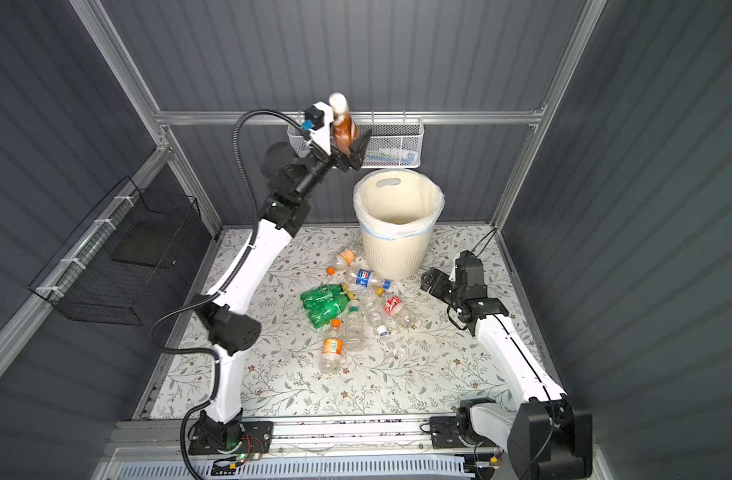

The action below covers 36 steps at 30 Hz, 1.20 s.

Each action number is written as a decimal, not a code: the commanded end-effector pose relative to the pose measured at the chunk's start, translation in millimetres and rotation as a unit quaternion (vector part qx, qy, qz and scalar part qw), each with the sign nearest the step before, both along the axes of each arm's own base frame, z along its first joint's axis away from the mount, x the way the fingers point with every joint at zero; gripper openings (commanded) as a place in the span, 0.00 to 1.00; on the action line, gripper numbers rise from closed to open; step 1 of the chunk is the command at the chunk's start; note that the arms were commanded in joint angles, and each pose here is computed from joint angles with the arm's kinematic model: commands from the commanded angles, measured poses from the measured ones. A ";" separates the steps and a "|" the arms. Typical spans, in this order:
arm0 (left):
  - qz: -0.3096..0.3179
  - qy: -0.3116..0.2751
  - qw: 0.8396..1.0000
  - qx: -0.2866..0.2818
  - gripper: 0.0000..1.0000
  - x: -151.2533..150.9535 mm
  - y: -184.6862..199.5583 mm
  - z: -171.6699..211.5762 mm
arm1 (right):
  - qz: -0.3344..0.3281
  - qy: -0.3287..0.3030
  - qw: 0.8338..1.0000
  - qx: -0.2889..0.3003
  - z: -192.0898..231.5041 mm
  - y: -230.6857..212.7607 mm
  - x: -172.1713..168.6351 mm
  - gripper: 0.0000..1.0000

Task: Throw the plastic bottles in the bin
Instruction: 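Lift the coffee bottle with the left gripper and drop it into the bin, then grasp the red-label clear bottle with the right gripper while the left arm withdraws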

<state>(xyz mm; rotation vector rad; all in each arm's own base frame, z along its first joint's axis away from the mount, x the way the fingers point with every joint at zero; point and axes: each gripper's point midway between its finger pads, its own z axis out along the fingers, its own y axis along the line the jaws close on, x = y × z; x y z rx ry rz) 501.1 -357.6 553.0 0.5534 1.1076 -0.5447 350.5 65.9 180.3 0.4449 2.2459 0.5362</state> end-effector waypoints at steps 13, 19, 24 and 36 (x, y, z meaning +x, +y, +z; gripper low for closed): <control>0.118 0.131 0.981 0.081 1.00 -37.4 107.2 -75.4 | 0.090 0.064 0.992 -0.062 -34.6 22.8 1.5 0.93; 0.159 0.234 0.953 0.108 1.00 -34.6 158.5 -168.0 | 0.141 0.095 0.982 -0.082 -56.8 37.8 -2.2 0.93; 0.187 0.314 0.924 0.115 1.00 -56.9 193.6 -235.2 | 0.184 0.116 0.969 -0.120 -70.4 52.0 -7.0 0.93; 0.238 0.348 0.897 0.129 1.00 -112.4 234.4 -291.9 | 0.263 0.136 0.938 -0.179 -95.2 87.4 -6.9 0.96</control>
